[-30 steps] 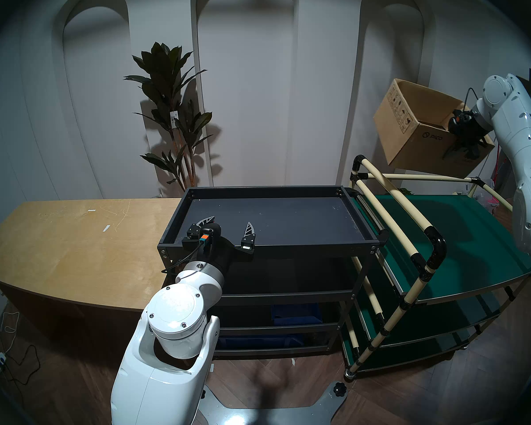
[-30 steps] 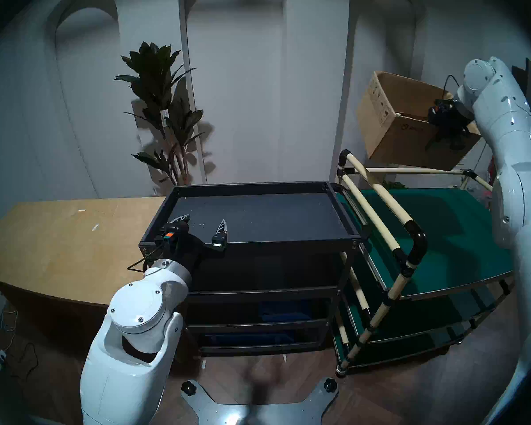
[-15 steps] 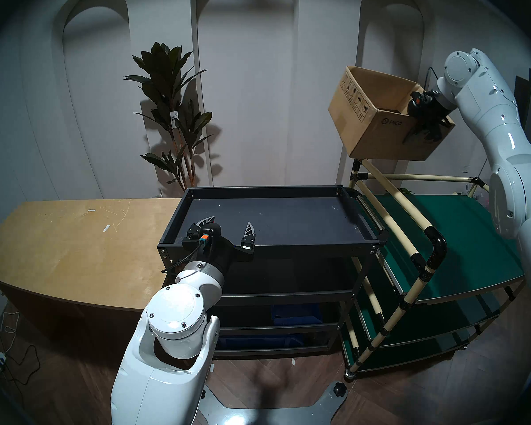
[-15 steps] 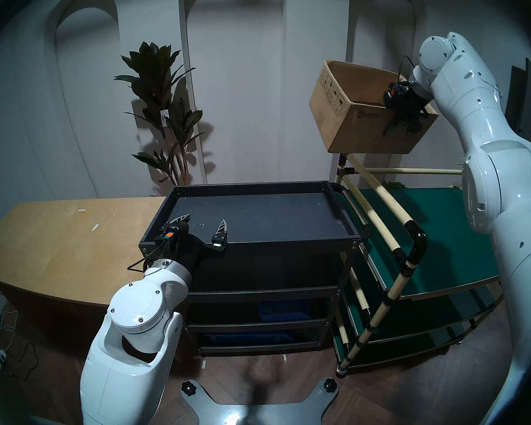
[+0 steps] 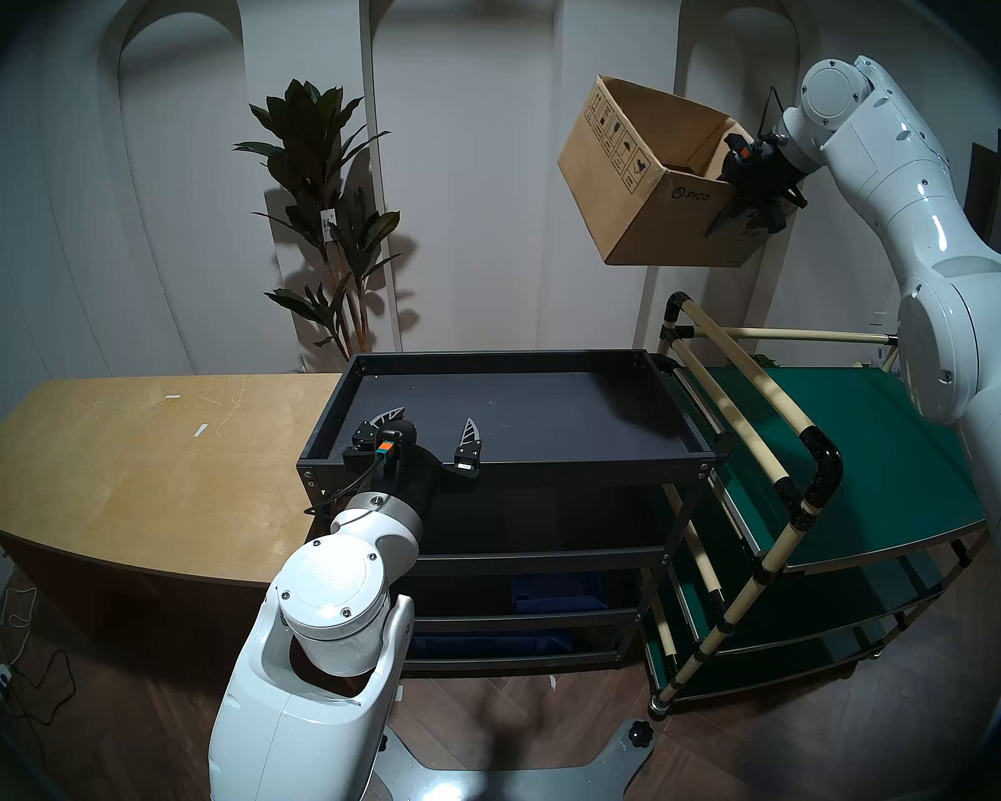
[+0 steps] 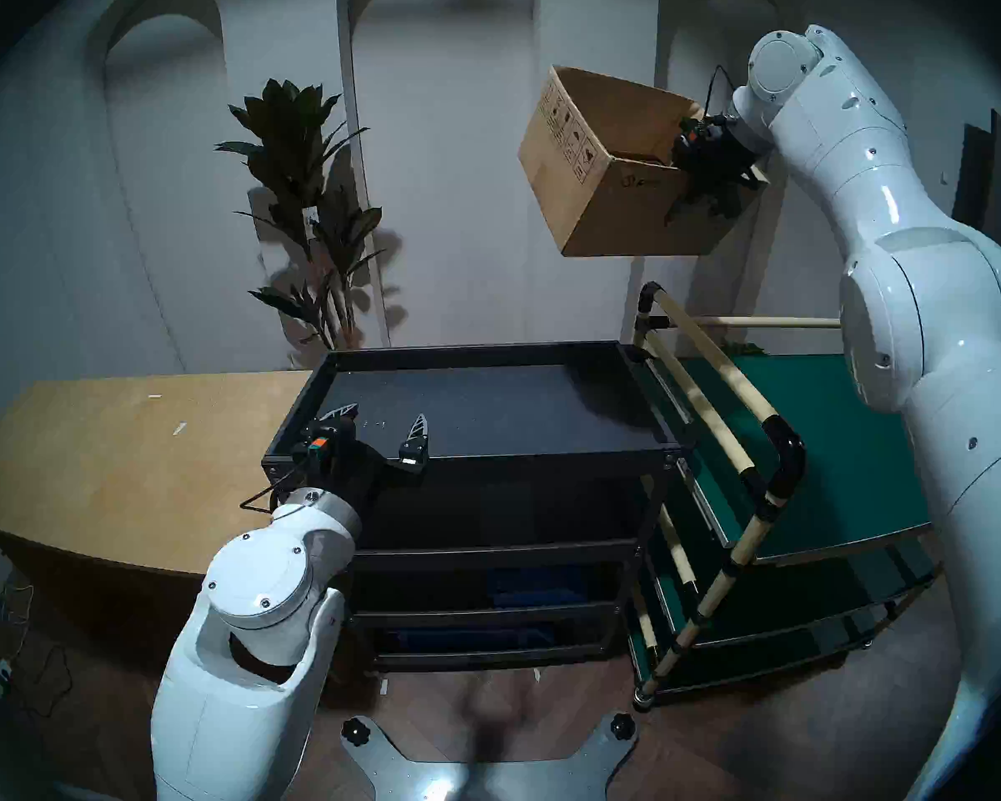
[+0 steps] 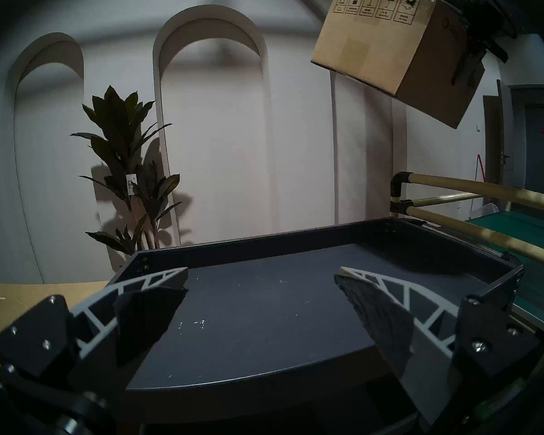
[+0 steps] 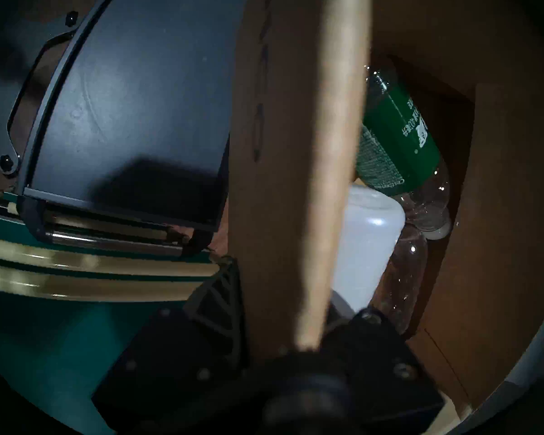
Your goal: Put the storage box onto the shelf
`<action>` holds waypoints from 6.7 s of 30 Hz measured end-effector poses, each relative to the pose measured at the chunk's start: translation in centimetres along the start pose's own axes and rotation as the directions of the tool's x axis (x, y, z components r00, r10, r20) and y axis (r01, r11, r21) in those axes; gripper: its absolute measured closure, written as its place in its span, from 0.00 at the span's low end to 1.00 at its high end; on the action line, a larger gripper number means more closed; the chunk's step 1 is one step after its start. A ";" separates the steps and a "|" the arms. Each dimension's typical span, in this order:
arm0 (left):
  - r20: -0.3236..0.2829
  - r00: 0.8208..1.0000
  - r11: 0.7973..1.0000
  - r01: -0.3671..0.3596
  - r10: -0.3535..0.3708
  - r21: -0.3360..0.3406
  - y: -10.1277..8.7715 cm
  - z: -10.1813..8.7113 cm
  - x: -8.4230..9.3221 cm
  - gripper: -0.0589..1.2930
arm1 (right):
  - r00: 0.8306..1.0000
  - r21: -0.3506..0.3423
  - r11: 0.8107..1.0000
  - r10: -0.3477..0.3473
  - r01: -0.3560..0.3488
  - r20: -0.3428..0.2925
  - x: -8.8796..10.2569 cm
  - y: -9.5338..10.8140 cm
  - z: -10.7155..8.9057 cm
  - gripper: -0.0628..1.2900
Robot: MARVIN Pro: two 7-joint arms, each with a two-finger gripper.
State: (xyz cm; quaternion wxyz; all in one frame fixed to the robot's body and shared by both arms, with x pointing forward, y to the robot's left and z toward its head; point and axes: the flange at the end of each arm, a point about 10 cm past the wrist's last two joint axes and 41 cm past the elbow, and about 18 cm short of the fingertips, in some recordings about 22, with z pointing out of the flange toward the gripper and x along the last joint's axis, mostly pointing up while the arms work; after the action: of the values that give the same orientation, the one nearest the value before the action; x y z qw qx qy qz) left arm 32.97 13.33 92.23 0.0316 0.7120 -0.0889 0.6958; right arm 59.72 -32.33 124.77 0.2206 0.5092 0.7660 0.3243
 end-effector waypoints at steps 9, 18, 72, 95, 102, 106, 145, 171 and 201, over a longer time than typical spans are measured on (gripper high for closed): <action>0.000 1.000 1.000 0.000 0.000 0.000 0.0 0.0 0.0 0.01 | 0.982 0.020 0.991 0.133 -0.131 -0.138 1.0 0.0 0.8 0.79; -0.001 1.000 1.000 0.000 0.000 0.000 0.0 0.0 0.0 0.01 | 0.893 0.109 0.918 0.396 -0.380 -0.215 -0.6 -2.5 2.4 0.80; 0.000 1.000 1.000 0.000 0.000 0.000 0.0 0.0 0.0 0.01 | 0.920 0.324 0.885 0.380 -0.333 -0.094 10.7 0.0 9.4 0.80; 0.001 1.000 1.000 0.000 0.000 0.000 0.0 0.0 0.0 0.01 | 0.938 0.457 0.842 0.343 -0.286 -0.047 12.9 -3.5 14.0 0.80; 0.001 1.000 1.000 0.000 0.000 0.000 0.0 0.0 0.0 0.01 | 0.948 0.470 0.843 0.315 -0.260 -0.040 13.5 -3.6 14.4 0.80; 0.001 1.000 1.000 0.000 0.000 0.000 0.0 0.0 0.0 0.01 | 0.955 0.476 0.846 0.294 -0.241 -0.038 13.9 -3.6 14.6 0.80; 0.007 1.000 1.000 0.000 0.000 0.000 0.0 0.1 -0.3 0.01 | 0.976 0.518 0.840 0.213 -0.163 -0.038 16.7 -4.5 16.6 0.80; 0.025 1.000 1.000 -0.001 0.001 -0.001 0.1 0.2 -1.0 0.01 | 0.973 0.548 0.823 0.223 -0.152 -0.065 19.0 -5.6 18.4 0.80; 0.038 0.999 1.000 -0.003 0.003 -0.001 0.1 0.3 -1.5 0.01 | 0.967 0.589 0.794 0.243 -0.152 -0.079 22.0 -7.5 20.9 0.83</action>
State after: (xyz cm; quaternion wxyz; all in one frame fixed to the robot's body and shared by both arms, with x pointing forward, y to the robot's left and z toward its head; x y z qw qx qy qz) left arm 33.27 13.28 90.70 0.0292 0.7251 -0.0906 0.6820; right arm 60.44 -8.33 104.76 -0.0379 0.6034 0.7850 0.1350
